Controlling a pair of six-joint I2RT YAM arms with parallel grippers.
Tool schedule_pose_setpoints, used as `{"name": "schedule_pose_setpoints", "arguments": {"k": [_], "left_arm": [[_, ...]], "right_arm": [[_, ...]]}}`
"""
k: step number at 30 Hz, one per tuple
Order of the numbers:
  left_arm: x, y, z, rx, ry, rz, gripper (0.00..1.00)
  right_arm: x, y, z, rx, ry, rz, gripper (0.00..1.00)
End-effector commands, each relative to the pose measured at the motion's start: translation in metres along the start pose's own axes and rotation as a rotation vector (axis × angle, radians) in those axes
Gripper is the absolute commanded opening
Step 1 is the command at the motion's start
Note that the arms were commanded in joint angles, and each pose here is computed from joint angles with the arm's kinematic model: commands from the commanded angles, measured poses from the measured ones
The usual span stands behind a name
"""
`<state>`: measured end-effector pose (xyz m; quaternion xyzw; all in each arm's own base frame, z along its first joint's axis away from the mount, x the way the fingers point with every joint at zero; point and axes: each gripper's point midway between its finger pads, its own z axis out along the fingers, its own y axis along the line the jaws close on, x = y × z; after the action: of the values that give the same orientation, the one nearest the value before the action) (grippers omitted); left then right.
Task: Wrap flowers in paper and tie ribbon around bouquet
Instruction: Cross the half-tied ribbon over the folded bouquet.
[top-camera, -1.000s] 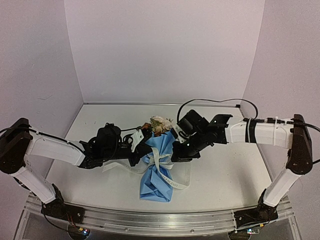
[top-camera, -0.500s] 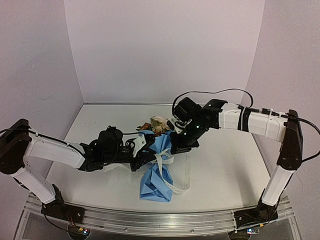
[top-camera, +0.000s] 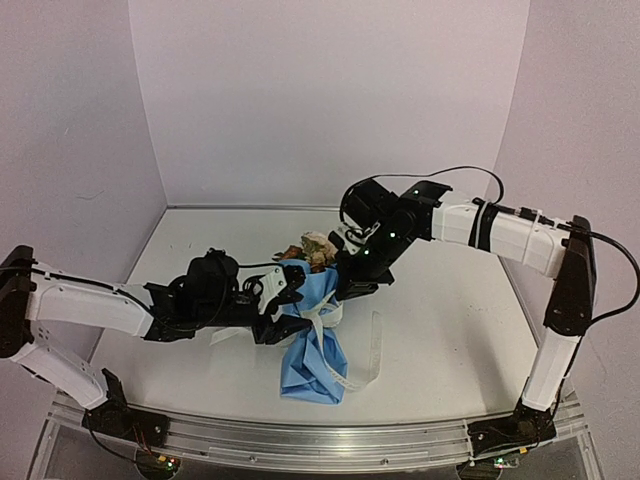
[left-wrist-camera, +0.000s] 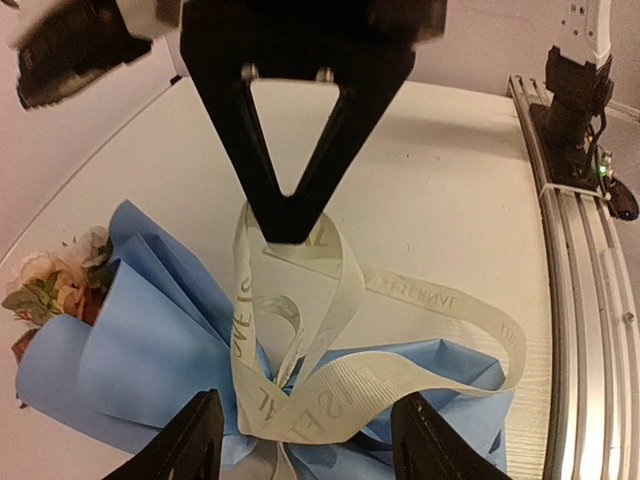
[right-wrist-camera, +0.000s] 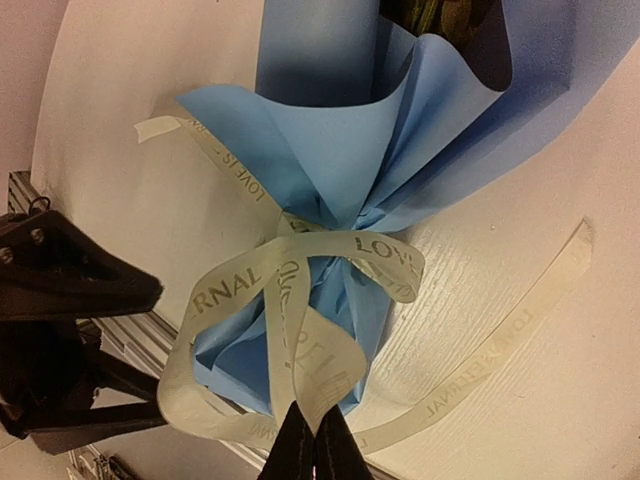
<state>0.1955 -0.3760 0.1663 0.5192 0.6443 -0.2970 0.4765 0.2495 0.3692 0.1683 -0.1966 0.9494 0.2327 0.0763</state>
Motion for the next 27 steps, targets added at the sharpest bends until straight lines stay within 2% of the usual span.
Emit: {"name": "schedule_pose_setpoints", "arguments": {"k": [1,7,14,27], "left_arm": [[-0.03,-0.006,-0.023,0.026,-0.073,-0.016,0.59],[-0.038,-0.014,-0.031,0.069,-0.076,-0.023,0.59],[-0.038,-0.001,-0.003,0.034,-0.082,-0.012,0.53],[-0.039,0.006,0.015,0.01,-0.113,0.014,0.53]], "right_arm": [[-0.006,0.012,-0.008,-0.024,0.002,0.037,0.0],[-0.011,0.02,-0.01,-0.035,0.005,0.078,0.0],[-0.018,0.027,-0.01,-0.033,-0.006,0.193,0.0],[-0.015,0.04,-0.003,-0.057,0.001,0.32,0.0]]}}
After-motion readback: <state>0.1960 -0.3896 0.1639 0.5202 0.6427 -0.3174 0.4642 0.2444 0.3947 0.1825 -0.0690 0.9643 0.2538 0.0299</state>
